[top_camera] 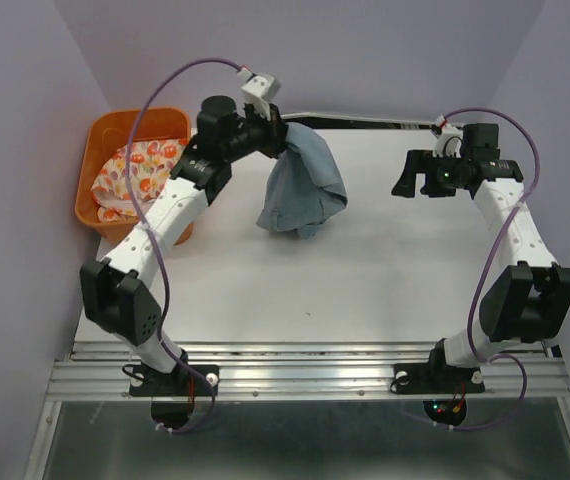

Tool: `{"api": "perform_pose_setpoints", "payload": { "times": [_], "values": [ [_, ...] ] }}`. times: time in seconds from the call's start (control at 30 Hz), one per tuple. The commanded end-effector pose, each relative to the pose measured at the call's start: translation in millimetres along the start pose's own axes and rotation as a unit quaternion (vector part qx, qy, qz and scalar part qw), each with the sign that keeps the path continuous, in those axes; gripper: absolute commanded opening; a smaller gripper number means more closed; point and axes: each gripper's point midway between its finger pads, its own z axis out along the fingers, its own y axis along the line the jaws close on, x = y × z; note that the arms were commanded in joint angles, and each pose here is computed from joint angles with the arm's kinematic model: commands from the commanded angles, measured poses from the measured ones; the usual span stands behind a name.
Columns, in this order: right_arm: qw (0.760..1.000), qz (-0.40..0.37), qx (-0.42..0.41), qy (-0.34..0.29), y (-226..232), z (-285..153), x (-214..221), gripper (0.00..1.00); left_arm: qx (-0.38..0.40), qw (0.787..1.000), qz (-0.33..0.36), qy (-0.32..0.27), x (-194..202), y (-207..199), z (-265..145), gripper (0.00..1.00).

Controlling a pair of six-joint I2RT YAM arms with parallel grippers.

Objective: Fold and stack the skirts
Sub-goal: Move the skirt to the center of the board

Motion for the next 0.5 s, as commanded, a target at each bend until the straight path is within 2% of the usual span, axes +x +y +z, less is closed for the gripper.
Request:
{"api": "perform_pose_setpoints", "payload": {
  "times": [0.0,0.03,0.07,0.1,0.13,0.17,0.23,0.27,0.33,0.4,0.47],
  "values": [
    [0.999,-0.024,-0.023,-0.011,15.0,-17.1,-0.3,1.00,-0.005,1.000,0.023,0.001,14.7,-13.5,33.7,0.00],
    [0.999,-0.021,-0.027,-0.006,15.6,-15.7,4.7,1.00,-0.006,0.999,0.010,0.035,44.7,-5.2,54.3,0.00],
    [0.999,-0.022,-0.027,-0.008,16.4,-17.0,5.9,0.99,-0.004,0.999,-0.006,0.050,56.9,-6.4,65.2,0.00],
    [0.999,-0.022,-0.025,-0.009,15.8,-17.1,7.0,0.98,0.002,0.998,-0.014,0.054,52.9,-6.8,75.5,0.00],
    [1.000,-0.019,-0.021,-0.004,13.9,-15.7,12.5,0.96,0.009,0.996,-0.029,0.089,86.1,2.2,96.1,0.00],
    [1.000,-0.018,-0.019,-0.002,13.6,-16.1,15.3,0.95,0.017,0.996,-0.031,0.080,72.4,0.1,106.8,0.00],
    [1.000,-0.016,-0.020,0.005,12.9,-14.4,21.4,0.90,0.020,0.992,-0.051,0.115,109.5,12.2,131.7,0.00],
    [0.999,-0.016,-0.025,0.012,13.0,-12.9,27.7,0.83,0.029,0.991,-0.052,0.118,113.8,10.1,138.4,0.00],
    [0.999,-0.015,-0.039,0.019,17.3,-12.3,33.4,0.78,0.035,0.992,-0.030,0.114,117.0,11.0,152.0,0.01],
    [0.998,-0.018,-0.056,0.024,21.8,-11.2,41.1,0.70,0.037,0.993,-0.019,0.108,116.8,12.9,159.7,0.26],
    [0.997,-0.020,-0.069,0.030,26.6,-7.0,49.2,0.69,0.033,0.994,-0.009,0.102,109.5,14.9,160.6,0.41]
  ]
}}
